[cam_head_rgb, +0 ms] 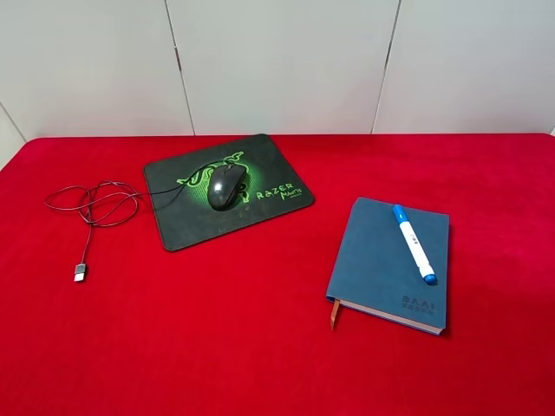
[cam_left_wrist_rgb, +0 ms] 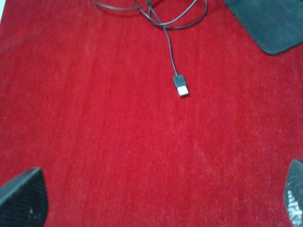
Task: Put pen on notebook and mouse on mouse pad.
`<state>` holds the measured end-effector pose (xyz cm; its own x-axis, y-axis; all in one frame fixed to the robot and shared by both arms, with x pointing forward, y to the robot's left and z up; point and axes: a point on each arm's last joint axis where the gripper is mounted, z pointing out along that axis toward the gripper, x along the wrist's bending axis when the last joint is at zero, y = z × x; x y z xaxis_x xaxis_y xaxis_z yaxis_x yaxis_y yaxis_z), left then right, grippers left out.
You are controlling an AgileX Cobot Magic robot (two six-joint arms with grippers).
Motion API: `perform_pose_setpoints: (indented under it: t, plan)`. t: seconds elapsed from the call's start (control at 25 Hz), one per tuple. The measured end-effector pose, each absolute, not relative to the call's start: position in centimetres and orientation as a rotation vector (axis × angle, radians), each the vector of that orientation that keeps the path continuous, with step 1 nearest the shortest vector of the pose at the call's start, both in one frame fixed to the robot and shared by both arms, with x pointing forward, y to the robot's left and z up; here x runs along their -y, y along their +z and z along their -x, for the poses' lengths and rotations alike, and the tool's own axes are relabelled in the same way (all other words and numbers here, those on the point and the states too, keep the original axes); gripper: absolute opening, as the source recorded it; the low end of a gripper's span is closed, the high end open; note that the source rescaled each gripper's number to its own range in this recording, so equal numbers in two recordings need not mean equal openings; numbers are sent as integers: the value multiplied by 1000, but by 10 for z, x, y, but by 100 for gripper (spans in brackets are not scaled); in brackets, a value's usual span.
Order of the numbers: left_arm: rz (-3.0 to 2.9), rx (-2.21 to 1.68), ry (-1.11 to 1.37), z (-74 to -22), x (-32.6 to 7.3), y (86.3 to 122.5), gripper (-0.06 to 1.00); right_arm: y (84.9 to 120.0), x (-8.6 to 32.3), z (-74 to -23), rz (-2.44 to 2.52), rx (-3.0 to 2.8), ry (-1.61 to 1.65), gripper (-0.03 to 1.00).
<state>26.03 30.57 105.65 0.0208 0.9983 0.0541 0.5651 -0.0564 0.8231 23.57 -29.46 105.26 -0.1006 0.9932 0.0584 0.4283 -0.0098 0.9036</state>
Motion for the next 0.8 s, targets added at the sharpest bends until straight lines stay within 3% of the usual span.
perform_pose_setpoints:
  t: [0.8]
  plan:
    - [-1612, -1481, 954, -236, -303, 1050, 100, 1053, 294, -236, -1503, -1602, 1079, 100]
